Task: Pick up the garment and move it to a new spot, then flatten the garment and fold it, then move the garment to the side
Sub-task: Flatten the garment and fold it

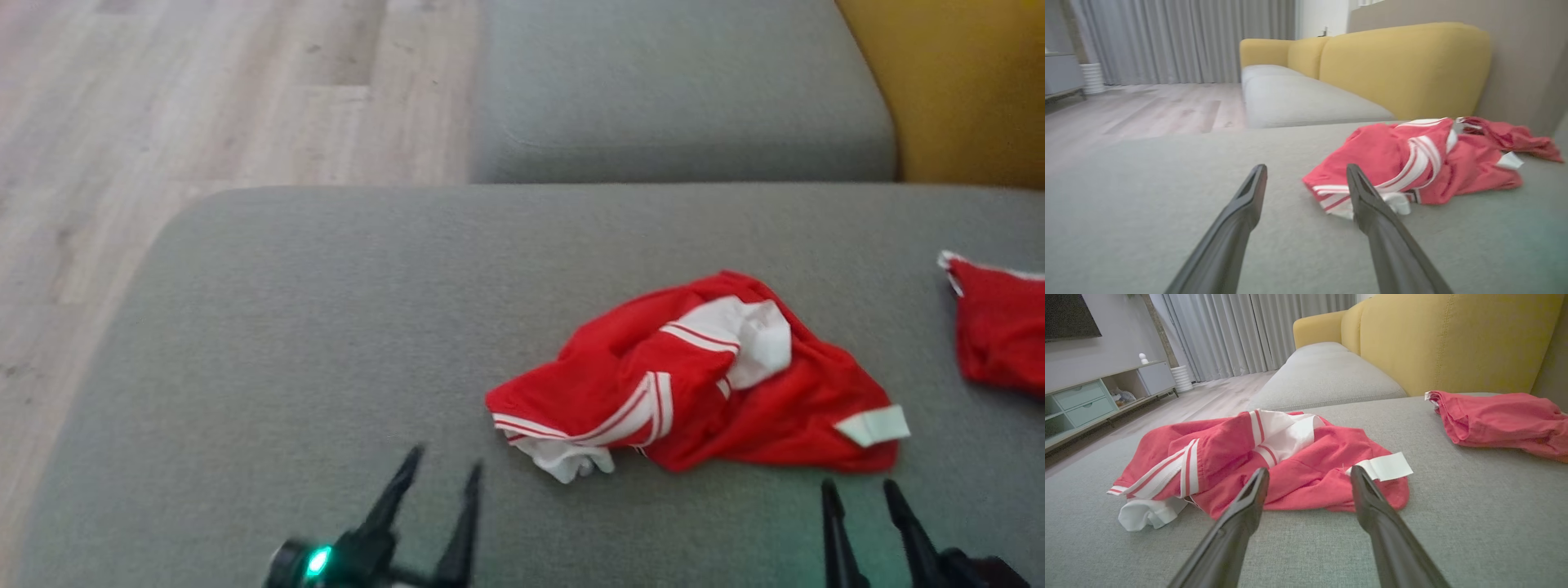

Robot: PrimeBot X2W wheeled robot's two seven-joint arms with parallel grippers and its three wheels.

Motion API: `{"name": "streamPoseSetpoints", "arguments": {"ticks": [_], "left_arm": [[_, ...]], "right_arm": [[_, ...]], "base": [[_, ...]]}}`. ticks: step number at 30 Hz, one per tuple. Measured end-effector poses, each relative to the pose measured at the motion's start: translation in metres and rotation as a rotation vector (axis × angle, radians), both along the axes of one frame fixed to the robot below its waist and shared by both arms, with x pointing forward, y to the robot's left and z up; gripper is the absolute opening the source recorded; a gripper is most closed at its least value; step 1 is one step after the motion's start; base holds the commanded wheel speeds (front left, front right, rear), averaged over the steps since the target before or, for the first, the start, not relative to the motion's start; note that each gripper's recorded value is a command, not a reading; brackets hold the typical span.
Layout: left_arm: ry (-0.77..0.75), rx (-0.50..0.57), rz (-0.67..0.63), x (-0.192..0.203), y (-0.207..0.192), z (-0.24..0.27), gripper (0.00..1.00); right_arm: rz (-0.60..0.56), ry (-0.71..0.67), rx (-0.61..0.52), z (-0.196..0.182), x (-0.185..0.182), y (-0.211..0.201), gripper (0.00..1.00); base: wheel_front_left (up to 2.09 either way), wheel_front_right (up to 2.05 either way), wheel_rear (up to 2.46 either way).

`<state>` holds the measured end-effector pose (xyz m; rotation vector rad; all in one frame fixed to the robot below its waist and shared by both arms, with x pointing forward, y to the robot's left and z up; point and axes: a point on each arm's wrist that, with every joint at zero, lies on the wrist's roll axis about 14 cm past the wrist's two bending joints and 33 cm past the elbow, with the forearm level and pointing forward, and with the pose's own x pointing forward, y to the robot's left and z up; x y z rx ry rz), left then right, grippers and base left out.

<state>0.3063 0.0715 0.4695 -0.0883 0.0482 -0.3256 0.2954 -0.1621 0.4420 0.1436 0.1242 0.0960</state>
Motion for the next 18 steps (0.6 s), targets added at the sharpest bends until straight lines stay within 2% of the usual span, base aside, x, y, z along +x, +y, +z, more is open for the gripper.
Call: {"name": "streamPoseSetpoints", "arguments": {"ticks": [6,13,18], "left_arm": [[-0.011,-0.008,-0.262,0.018,-0.072,0.01,1.0],[0.053,0.045,-0.427,0.021,-0.115,-0.01,1.0],[0.102,0.082,-0.468,0.028,-0.13,-0.027,1.0]], "right_arm": [[0.018,-0.013,0.028,0.005,0.005,0.009,1.0],[-0.04,0.011,0.009,-0.001,-0.004,-0.015,1.0],[-0.093,0.019,0.006,-0.003,-0.011,-0.03,1.0]], "base": [[0.0,0.0,0.0],[0.0,0.0,0.0],[0.0,0.0,0.0]]}}
